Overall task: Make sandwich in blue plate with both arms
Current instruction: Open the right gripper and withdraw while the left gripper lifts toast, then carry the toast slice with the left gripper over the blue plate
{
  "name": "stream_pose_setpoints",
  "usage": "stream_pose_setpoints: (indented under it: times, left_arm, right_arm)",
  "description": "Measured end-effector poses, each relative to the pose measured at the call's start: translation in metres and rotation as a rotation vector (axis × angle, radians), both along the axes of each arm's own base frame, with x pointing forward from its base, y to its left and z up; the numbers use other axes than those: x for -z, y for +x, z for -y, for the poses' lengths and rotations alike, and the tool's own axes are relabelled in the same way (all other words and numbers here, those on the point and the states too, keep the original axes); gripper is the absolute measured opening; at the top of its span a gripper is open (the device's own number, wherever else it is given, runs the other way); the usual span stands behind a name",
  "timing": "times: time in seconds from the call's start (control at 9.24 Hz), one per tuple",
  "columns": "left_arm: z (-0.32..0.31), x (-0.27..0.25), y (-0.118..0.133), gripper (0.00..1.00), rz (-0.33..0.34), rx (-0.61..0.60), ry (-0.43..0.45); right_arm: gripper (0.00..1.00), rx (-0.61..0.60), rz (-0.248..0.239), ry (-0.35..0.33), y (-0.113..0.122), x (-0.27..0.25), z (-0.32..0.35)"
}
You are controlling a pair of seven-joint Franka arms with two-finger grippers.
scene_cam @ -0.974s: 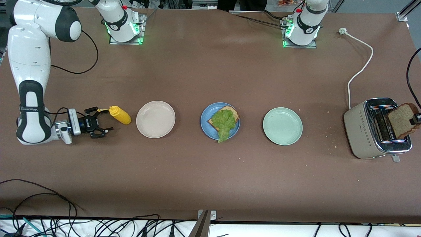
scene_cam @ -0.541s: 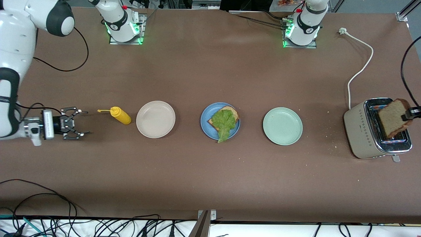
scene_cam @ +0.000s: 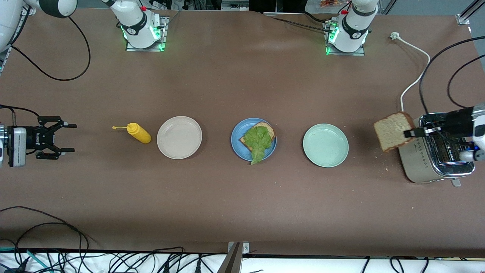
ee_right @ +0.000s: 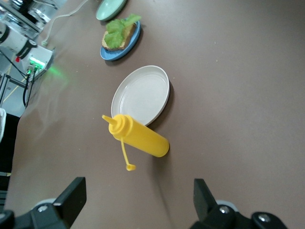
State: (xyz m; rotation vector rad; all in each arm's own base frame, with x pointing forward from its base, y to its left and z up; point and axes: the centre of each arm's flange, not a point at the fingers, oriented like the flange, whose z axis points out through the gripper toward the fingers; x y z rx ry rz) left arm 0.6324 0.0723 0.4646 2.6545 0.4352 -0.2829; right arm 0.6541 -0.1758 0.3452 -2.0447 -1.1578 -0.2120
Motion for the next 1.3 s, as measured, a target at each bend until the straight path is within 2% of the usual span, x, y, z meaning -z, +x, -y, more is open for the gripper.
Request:
stream_pose_setpoints:
  times: [0.22,0.43,0.54,0.76,0.87,1.08,1.3]
  left_arm:
    - [0.048,0.028,0.005,0.09,-0.035,-0.077,-0.117]
    - [0.124,0.048,0.010,0.09,-0.048,-0.156,-0.198]
    - [0.169,0.061,0.008,0.09,-0.038,-0.191,-0.210]
    - [0.246,0.086,-0.004,0.09,0.001,-0.282,-0.190]
    - [0.276,0.091,-0.010,0.09,0.020,-0.331,-0.196]
    - [0.328,0.099,-0.018,0.09,0.068,-0.453,-0.223]
    - [0.370,0.119,-0.034,0.09,0.098,-0.506,-0.233]
  right_arm:
    - [1.00,0.040,-0.071,-0.126,0.004,-0.050,-0.033]
    - [1.00,0.050,-0.101,-0.199,0.002,-0.066,-0.044]
    - [1.00,0.077,-0.118,-0.248,0.001,-0.075,-0.044]
    - [1.00,0.198,-0.202,-0.391,-0.004,-0.110,-0.066]
    - [1.00,0.260,-0.225,-0.462,-0.009,-0.131,-0.082]
    - [1.00,0.393,-0.236,-0.627,-0.025,-0.160,-0.110]
    - [1.00,0.561,-0.264,-0.769,-0.049,-0.172,-0.138]
